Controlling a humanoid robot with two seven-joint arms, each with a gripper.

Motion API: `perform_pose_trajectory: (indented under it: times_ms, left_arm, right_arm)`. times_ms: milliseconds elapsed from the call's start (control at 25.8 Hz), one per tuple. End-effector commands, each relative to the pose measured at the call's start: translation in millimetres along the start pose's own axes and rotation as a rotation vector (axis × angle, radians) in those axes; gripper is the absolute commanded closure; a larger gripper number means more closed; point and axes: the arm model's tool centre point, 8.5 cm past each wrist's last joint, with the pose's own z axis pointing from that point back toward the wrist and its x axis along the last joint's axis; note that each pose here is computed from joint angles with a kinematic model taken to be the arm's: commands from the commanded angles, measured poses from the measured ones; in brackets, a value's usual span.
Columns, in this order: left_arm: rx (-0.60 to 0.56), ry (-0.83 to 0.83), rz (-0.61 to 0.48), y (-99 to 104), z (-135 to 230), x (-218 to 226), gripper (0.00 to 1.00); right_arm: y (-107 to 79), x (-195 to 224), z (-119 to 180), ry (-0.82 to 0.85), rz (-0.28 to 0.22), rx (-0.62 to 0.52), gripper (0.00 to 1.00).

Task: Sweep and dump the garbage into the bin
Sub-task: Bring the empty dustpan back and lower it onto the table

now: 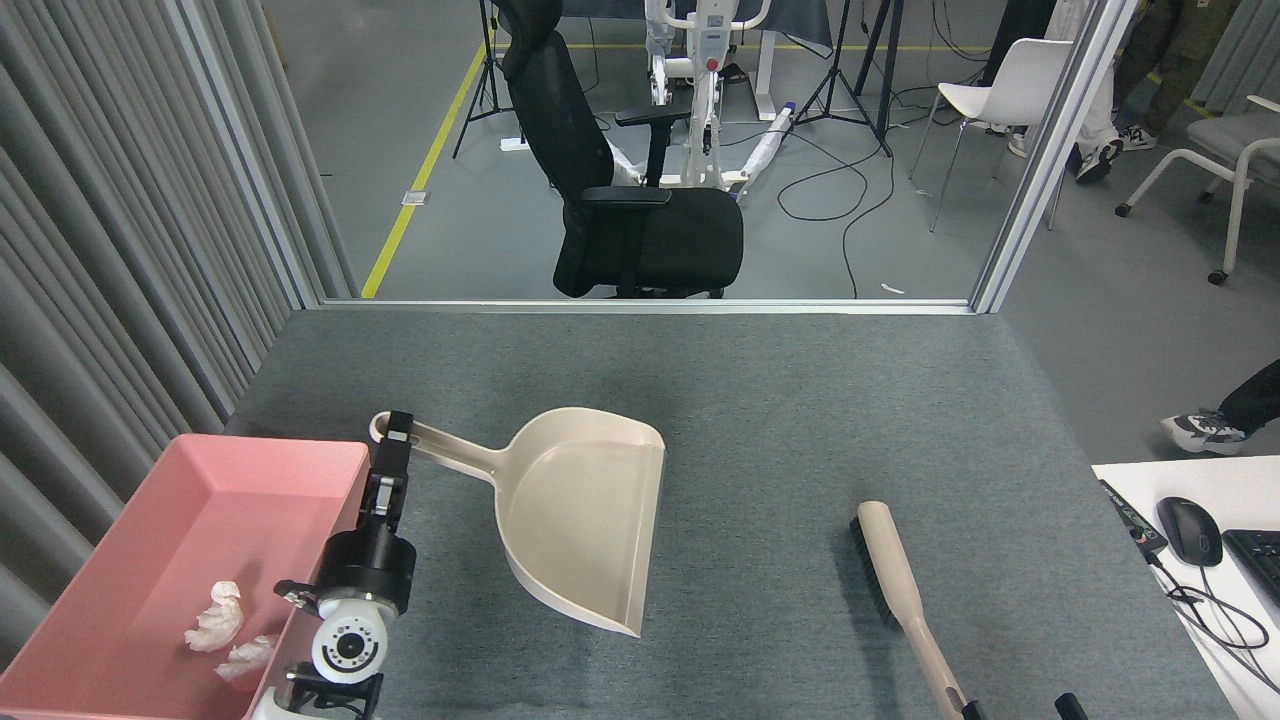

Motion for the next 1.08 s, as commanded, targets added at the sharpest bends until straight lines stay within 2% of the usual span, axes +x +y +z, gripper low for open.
perform_pose_trajectory:
  times_ms: [0, 116, 232, 387, 735, 852, 968, 1045]
  left_arm:
    - [-0.046, 0.024, -0.049, -41.7, 5.9, -1.7, 0.84]
    - [-0.06, 0.055, -0.095, -53.0, 17.6, -12.2, 0.84]
    - [-0.044, 0.084, -0.112, -49.9, 24.2, -21.0, 0.84]
    - [0.01, 0.138, -0.114, -35.0, 31.7, -34.2, 0.84]
    - [0.028, 0.181, -0.137, -37.6, 58.0, -53.0, 0.8]
    - [0.036, 0.189, -0.156, -38.5, 64.9, -57.7, 0.67]
    - [0.037, 0.191, -0.175, -39.1, 71.6, -60.3, 0.34]
    - [0.031, 0.177, -0.18, -39.5, 76.4, -58.7, 0.27]
  right_arm:
    - [2.5, -0.2, 5.6, 0.007, 0.0, 0.011, 0.01]
    - [3.2, -0.8, 6.6, 0.009, 0.0, 0.013, 0.01]
    - [3.1, -0.8, 6.6, 0.009, -0.002, 0.013, 0.01]
    - [3.7, 0.5, 6.3, 0.009, -0.005, 0.012, 0.01]
    - [3.3, -0.3, 6.4, 0.008, -0.001, 0.014, 0.01]
    - [3.3, -0.3, 6.4, 0.008, -0.001, 0.014, 0.01]
    - [2.6, -1.3, 6.4, 0.005, 0.002, 0.014, 0.01]
    - [2.2, -2.1, 6.4, 0.004, 0.005, 0.014, 0.01]
